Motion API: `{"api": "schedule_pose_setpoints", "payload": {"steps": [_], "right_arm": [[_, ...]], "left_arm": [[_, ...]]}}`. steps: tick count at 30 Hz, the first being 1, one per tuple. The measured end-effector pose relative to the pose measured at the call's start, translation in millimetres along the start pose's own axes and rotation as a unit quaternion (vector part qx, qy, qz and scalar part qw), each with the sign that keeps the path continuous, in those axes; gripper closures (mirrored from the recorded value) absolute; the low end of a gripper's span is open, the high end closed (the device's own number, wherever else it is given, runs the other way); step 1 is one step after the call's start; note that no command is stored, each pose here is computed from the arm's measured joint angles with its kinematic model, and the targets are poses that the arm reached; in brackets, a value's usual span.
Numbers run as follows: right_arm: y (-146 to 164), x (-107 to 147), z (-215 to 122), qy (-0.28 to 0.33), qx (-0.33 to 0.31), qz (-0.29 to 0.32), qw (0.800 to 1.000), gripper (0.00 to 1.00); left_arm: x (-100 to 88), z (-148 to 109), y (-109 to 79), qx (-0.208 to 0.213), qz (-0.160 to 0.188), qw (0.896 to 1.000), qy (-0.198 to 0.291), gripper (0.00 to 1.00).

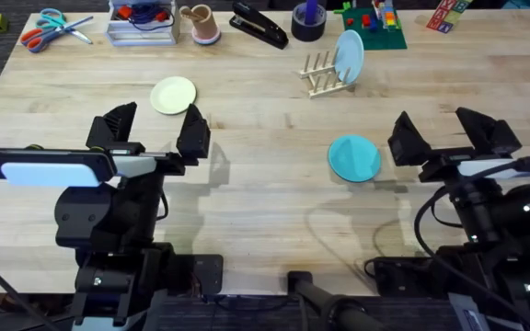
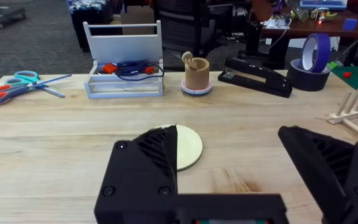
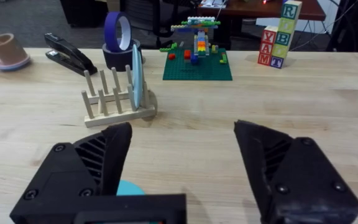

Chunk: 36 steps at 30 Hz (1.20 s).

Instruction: Pick up the plates from the table one by one and place each into a slot on the dish rack.

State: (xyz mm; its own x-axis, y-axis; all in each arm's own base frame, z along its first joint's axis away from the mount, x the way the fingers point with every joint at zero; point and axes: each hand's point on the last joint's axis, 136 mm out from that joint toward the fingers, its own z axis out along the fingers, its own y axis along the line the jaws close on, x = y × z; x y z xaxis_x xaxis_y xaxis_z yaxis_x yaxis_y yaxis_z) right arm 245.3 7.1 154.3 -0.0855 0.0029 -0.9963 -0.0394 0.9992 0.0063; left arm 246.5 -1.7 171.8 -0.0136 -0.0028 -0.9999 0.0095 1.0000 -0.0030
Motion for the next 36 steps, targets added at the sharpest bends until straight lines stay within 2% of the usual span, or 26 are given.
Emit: {"api": "schedule_pose_setpoints", "payload": {"steps": [18,21,24,28,31,36], "right_arm": [[0.9,-2.3,-0.3,-0.003,-0.003,0.008,1.0,0.007],[1.0,-15.0,-3.0,-0.014,-0.003,0.007,1.0,0.007],[1.4,-46.2,-10.2,-0.044,-0.003,0.006,0.999,0.006],[1.9,-88.1,-20.0,-0.072,-0.003,0.006,0.997,0.007],[1.9,-104.2,-20.8,-0.059,-0.003,0.007,0.998,0.007],[1.8,-118.2,-13.7,0.002,-0.003,0.01,1.0,0.006]], "left_arm": [[-0.7,-0.4,0.2,-0.001,0.002,1.0,0.002,0.007],[-3.9,-3.5,0.2,-0.001,0.002,1.0,0.015,0.007],[-21.6,-9.7,0.1,-0.001,0.001,1.0,0.015,0.007],[-59.1,-22.1,0.5,-0.002,0.002,1.0,0.001,0.008],[-82.6,-28.7,0.5,-0.003,0.002,1.0,0.004,0.008],[-104.7,-29.2,0.4,-0.003,0.001,0.998,0.058,0.008]]}}
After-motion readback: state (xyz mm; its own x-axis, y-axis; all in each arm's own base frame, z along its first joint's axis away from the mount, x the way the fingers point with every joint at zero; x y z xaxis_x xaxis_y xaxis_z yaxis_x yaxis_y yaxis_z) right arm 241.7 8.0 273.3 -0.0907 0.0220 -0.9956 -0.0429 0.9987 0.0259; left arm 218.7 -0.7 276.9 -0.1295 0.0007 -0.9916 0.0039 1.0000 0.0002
